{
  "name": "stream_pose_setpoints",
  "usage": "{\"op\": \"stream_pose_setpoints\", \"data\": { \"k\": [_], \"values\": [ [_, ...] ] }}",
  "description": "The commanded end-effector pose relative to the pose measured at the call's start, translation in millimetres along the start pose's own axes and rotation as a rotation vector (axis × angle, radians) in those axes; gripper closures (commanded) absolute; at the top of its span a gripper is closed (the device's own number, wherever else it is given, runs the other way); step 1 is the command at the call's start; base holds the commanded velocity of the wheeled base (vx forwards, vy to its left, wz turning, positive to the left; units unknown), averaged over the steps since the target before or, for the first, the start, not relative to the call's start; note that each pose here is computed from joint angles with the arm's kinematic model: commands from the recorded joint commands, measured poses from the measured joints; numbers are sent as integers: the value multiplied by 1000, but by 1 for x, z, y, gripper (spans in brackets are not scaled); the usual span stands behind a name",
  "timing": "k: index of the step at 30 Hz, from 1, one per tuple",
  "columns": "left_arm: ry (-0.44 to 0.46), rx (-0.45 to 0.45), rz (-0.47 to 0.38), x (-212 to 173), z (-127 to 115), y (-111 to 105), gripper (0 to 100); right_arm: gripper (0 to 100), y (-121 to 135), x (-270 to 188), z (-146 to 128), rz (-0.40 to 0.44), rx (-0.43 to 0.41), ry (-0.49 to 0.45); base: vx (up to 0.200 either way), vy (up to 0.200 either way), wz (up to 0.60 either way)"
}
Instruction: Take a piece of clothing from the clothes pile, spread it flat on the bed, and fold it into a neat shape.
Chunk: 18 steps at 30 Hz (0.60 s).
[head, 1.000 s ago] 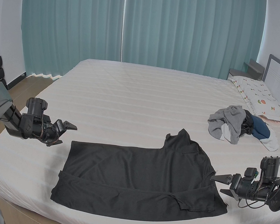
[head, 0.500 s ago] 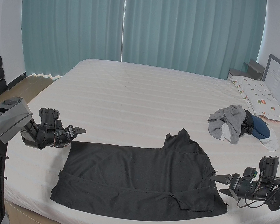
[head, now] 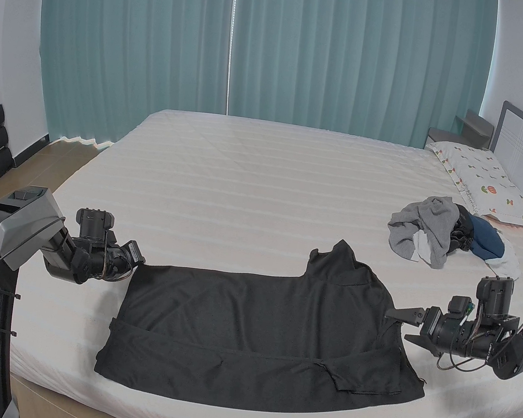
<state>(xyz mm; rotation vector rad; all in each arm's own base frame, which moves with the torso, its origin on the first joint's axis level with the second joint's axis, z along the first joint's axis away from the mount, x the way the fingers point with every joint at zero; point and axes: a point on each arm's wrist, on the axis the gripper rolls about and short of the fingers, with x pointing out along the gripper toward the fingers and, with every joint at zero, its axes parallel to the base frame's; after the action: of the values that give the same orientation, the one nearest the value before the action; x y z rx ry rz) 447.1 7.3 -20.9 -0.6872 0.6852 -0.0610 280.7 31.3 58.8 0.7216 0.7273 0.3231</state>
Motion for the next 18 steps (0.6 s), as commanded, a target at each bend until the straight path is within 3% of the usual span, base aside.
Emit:
{"op": "stream_pose_setpoints", "data": {
  "k": [1, 9, 12, 18],
  "values": [
    [-27, -46, 2, -11, 7, -7, 100, 0, 1, 57, 25, -42, -38, -54, 0, 0, 0],
    [-75, -115, 18, -21, 15, -15, 100, 0, 0, 137, 54, -109, -78, -48, 0, 0, 0],
    [-67, -118, 26, -22, 12, -13, 100, 0, -7, 164, 61, -177, -106, -100, 0, 0, 0],
    [-62, -119, 29, -21, 10, -12, 100, 0, -18, 190, 76, -218, -165, -165, 0, 0, 0]
  ]
}}
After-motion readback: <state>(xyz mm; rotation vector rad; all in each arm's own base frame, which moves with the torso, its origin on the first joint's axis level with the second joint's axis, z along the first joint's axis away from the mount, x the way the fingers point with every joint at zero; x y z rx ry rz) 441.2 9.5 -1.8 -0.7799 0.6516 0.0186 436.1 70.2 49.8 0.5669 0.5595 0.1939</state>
